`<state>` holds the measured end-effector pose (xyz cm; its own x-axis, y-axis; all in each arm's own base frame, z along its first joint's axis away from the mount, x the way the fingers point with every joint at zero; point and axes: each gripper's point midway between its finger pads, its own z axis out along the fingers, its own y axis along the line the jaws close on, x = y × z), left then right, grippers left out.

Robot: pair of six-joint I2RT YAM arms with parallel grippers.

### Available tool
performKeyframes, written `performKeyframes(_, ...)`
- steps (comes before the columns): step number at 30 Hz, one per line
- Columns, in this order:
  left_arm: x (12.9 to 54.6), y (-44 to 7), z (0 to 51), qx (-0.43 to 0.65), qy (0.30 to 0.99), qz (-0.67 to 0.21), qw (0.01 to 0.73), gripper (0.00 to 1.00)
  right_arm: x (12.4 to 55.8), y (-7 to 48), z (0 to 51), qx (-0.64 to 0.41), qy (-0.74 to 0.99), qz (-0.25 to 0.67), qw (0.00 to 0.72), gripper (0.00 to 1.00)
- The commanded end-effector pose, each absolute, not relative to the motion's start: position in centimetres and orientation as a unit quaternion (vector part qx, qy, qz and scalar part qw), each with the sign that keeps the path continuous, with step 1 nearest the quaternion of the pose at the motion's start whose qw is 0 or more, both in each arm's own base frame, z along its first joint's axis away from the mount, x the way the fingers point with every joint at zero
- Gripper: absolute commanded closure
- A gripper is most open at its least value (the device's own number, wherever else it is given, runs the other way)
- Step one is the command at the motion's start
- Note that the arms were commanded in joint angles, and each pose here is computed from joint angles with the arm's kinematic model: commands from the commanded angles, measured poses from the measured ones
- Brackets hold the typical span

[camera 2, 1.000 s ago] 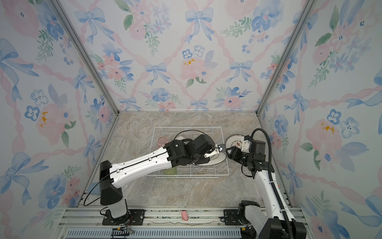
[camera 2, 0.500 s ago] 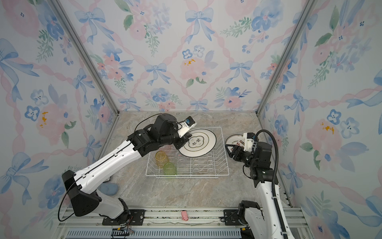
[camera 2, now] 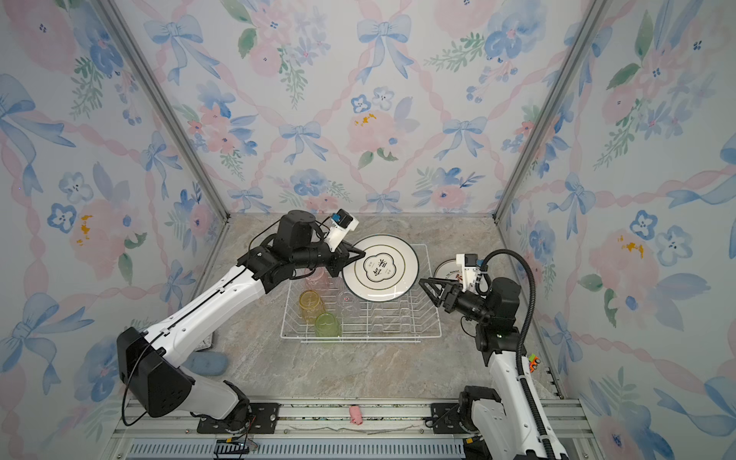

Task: Unload the mixed dishes from the dish rack
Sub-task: 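Lift the white plate with the left gripper while the right gripper approaches, then close the right gripper on the white plate's rim beside the left gripper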

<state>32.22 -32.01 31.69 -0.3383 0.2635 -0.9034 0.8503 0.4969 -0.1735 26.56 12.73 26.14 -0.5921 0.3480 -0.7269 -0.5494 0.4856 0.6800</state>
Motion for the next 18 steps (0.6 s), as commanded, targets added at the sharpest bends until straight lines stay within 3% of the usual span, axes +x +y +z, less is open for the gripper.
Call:
performKeyframes(1, 31.5, -32.8, 35.1, 0.371, 0.699, -0.399, 0.464, 1.00, 26.1, 14.1, 27.2, -0.094, 0.721, 0.527, 0.441, 0.37)
performKeyframes(18, 32.1, -35.2, 33.1, 0.343, 0.667, -0.507, 0.425, 1.00, 26.6, 17.4, 28.9, -0.122, 0.697, 0.557, 0.434, 0.50)
